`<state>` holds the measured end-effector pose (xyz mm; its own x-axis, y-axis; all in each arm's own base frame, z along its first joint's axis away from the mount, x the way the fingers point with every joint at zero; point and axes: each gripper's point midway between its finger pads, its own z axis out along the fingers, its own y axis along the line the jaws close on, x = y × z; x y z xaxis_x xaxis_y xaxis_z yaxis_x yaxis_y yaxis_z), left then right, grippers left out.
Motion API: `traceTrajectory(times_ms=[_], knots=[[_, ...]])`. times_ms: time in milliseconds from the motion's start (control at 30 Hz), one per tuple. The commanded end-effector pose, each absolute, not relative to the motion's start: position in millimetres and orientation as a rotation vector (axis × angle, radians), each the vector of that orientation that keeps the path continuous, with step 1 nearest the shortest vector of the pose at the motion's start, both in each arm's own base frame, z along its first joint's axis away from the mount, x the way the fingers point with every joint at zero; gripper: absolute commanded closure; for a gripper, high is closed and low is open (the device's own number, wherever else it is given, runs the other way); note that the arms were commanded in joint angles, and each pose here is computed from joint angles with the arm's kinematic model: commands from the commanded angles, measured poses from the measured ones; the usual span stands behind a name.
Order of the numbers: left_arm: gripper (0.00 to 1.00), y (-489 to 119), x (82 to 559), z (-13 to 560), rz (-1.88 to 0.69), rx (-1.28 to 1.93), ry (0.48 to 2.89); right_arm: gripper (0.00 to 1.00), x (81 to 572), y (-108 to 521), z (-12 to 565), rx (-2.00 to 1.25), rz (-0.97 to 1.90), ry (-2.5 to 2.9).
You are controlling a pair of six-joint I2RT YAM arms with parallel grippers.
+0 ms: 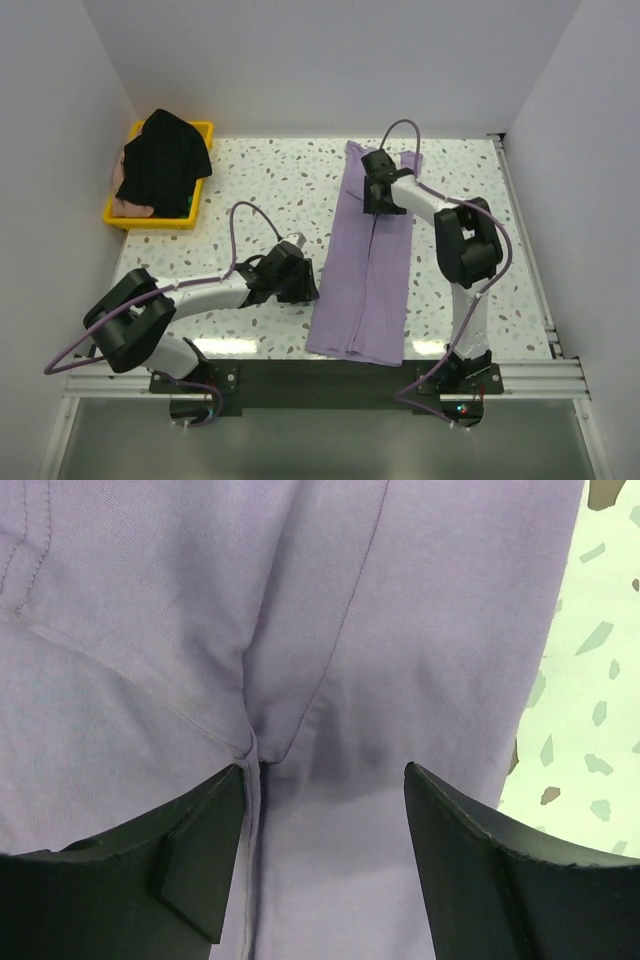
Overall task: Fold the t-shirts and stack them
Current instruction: Fold the tshirt
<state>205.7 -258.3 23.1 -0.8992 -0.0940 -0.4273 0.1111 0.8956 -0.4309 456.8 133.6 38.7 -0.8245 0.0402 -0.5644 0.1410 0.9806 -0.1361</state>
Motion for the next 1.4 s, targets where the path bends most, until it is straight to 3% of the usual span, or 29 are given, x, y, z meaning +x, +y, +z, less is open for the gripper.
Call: traceTrajectory(times_ms=[0,667,1200,1367], knots=[[0.45,-254.0,207.3,14.4,-0.599,0.027,2.607,0.32,464.8,136.0,65.2,0.19,-0.125,2.469],[0.45,-254.6,206.4,8.9,-0.594,0.028,2.622,0.36,455.2,126.8,31.1,0.322,0.111,2.544],[0.44,-266.1,251.1,10.0,-0.622,0.011,2.633,0.37,513.8,131.5,-1.9,0.336,0.047,2.584],[0.44,-273.2,270.5,13.2,-0.638,0.021,2.627,0.33,534.7,127.7,-5.7,0.34,0.073,2.578]])
